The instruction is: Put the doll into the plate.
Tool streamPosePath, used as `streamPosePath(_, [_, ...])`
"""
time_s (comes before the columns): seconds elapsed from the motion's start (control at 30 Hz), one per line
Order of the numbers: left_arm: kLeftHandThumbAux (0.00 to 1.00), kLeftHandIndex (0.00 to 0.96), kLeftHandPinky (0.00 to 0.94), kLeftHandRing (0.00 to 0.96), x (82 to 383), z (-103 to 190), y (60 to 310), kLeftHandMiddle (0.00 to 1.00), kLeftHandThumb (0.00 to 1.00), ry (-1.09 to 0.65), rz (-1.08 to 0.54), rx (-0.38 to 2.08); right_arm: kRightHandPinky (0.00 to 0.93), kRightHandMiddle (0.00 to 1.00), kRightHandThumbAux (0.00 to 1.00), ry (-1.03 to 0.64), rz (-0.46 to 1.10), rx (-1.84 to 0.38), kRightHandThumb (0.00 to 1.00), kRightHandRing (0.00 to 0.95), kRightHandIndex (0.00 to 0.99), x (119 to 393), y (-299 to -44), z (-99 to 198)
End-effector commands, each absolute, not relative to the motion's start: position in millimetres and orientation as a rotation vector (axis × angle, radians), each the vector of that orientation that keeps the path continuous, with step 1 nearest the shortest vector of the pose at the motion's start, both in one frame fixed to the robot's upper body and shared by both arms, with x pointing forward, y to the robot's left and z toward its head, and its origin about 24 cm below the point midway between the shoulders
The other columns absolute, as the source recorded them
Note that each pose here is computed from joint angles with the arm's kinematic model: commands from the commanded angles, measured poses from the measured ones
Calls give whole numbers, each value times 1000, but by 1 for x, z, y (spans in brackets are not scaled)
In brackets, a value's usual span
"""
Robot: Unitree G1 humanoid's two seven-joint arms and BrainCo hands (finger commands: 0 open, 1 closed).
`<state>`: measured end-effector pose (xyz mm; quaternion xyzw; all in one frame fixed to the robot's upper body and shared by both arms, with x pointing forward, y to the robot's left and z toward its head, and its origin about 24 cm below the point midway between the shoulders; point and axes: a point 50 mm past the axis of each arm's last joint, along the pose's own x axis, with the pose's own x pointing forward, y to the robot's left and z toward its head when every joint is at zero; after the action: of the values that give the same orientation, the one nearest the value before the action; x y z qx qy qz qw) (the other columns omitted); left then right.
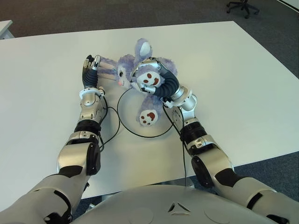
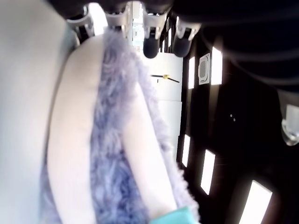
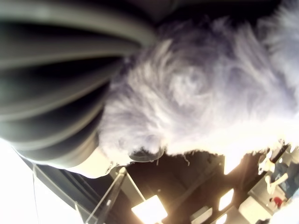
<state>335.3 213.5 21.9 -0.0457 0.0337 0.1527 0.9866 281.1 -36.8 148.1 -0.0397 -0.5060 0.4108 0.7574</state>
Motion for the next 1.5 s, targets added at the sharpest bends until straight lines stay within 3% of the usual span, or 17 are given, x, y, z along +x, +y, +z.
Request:
streamPosePath(0.03, [392, 0, 35, 32, 305, -28, 209, 28, 0, 283, 300, -92, 838, 816, 708, -1023, 900, -89, 743, 826, 440, 277, -34, 126])
streamPosePath(0.57, [401, 0, 78, 56, 305, -28, 208, 49, 0, 286, 321, -107, 845, 820, 708, -1136, 852, -235, 745, 831, 439, 273, -37, 125])
streamPosePath(1.13, [395, 0, 71, 61, 306, -29, 208, 47, 0, 302, 319, -113, 838, 813, 709, -1072, 946, -336, 722, 821, 439, 275, -32, 128])
streamPosePath(1.5, [406, 0, 146, 99, 307, -28, 207, 80, 0, 307, 321, -160, 777, 802, 703, -1015, 971, -345, 701, 803, 438, 277, -32, 131])
